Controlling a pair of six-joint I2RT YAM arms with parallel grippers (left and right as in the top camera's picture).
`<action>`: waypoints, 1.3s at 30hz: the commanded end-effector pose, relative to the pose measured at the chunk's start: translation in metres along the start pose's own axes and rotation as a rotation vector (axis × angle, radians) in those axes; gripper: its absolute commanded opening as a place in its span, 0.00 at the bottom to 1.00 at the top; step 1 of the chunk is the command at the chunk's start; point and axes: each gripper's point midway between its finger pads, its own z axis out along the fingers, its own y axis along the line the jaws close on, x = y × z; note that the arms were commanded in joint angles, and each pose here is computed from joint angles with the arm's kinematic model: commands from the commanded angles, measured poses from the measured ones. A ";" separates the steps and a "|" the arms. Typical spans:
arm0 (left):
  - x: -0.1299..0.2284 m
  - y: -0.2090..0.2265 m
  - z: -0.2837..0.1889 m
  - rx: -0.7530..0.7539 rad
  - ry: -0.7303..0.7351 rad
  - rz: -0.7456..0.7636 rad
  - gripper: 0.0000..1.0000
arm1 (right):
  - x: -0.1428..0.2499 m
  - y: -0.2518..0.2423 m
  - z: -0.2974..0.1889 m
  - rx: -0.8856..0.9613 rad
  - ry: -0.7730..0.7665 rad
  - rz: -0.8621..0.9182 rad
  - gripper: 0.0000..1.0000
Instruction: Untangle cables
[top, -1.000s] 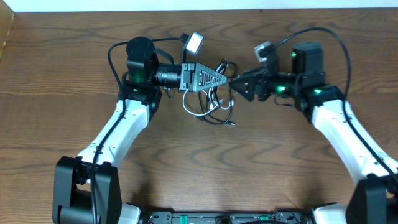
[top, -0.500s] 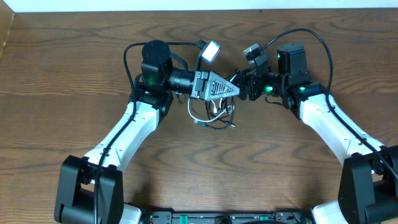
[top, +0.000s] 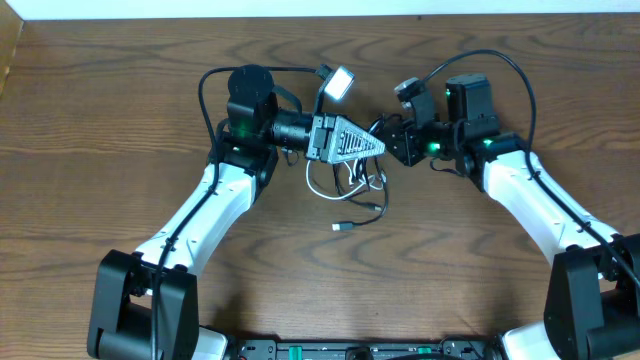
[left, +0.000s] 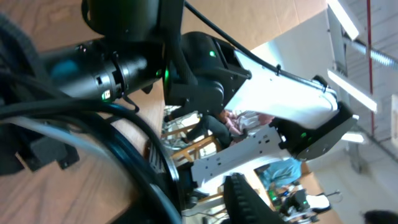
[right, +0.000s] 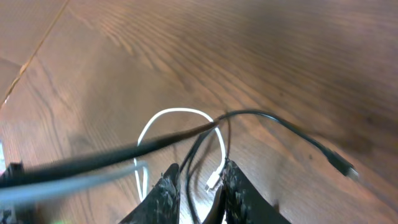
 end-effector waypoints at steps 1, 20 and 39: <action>0.012 0.018 0.000 0.007 0.019 -0.016 0.36 | -0.001 -0.018 -0.009 0.052 -0.002 0.086 0.20; -0.012 0.141 -0.019 -0.380 -0.315 -0.244 0.54 | 0.025 -0.052 -0.033 0.122 0.062 0.352 0.54; 0.053 0.154 -0.094 -1.282 -0.121 -0.179 0.55 | 0.038 -0.050 -0.034 0.128 0.108 0.402 0.60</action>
